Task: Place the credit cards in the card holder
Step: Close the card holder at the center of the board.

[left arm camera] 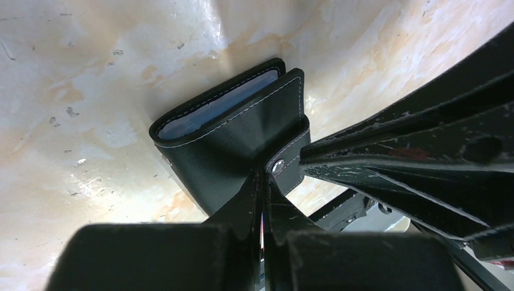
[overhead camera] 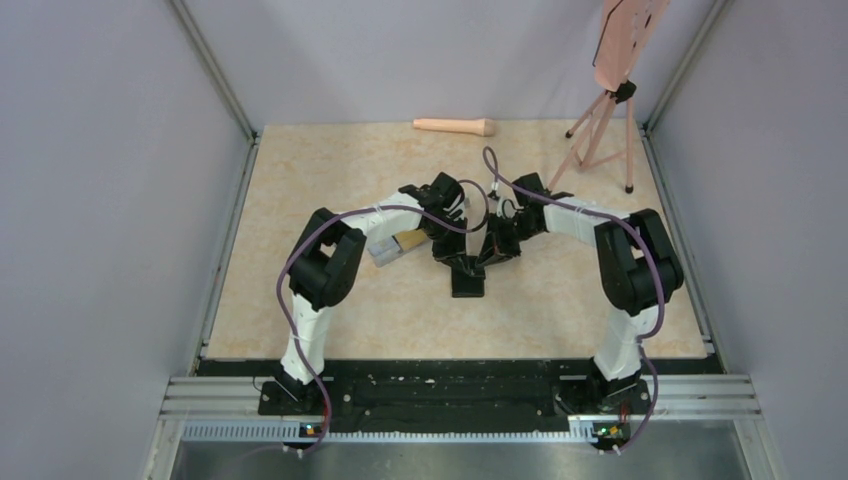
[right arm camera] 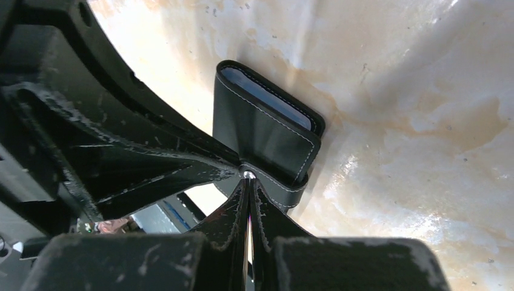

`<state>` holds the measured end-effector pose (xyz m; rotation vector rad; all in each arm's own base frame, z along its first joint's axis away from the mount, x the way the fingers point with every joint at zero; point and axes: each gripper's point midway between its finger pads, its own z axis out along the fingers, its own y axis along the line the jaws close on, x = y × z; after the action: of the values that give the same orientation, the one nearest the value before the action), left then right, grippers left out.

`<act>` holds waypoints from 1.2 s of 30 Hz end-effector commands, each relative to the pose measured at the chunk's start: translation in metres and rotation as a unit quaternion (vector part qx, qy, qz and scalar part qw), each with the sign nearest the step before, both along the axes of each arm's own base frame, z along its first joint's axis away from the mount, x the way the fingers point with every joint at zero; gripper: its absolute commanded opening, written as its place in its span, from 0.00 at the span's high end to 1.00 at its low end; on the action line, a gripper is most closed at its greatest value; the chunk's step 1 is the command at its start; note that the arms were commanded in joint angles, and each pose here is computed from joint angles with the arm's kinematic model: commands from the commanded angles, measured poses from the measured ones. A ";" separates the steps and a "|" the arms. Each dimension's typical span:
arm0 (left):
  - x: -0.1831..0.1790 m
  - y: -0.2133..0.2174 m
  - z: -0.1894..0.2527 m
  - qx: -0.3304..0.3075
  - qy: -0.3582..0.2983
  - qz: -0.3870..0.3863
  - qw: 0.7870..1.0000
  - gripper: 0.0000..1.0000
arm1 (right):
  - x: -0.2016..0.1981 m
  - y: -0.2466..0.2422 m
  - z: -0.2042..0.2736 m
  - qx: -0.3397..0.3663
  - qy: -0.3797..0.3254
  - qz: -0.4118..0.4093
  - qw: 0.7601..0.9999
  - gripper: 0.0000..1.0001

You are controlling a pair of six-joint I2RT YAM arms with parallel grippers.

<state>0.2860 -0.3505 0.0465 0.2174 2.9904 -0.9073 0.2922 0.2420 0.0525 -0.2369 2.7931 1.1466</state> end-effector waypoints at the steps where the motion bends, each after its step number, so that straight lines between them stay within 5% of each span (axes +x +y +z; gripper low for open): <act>1: 0.004 -0.002 0.010 -0.013 -0.011 0.004 1.000 1.00 | -0.002 0.002 -0.005 -0.014 -0.007 0.017 1.000 1.00; 36: -0.011 0.003 -0.017 0.000 0.008 0.005 1.000 1.00 | -0.031 -0.012 -0.052 -0.127 0.028 0.038 0.991 1.00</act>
<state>0.2761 -0.3484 0.0363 0.1915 3.0245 -0.9242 0.2767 0.2393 0.0300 -0.2788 2.8994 1.0172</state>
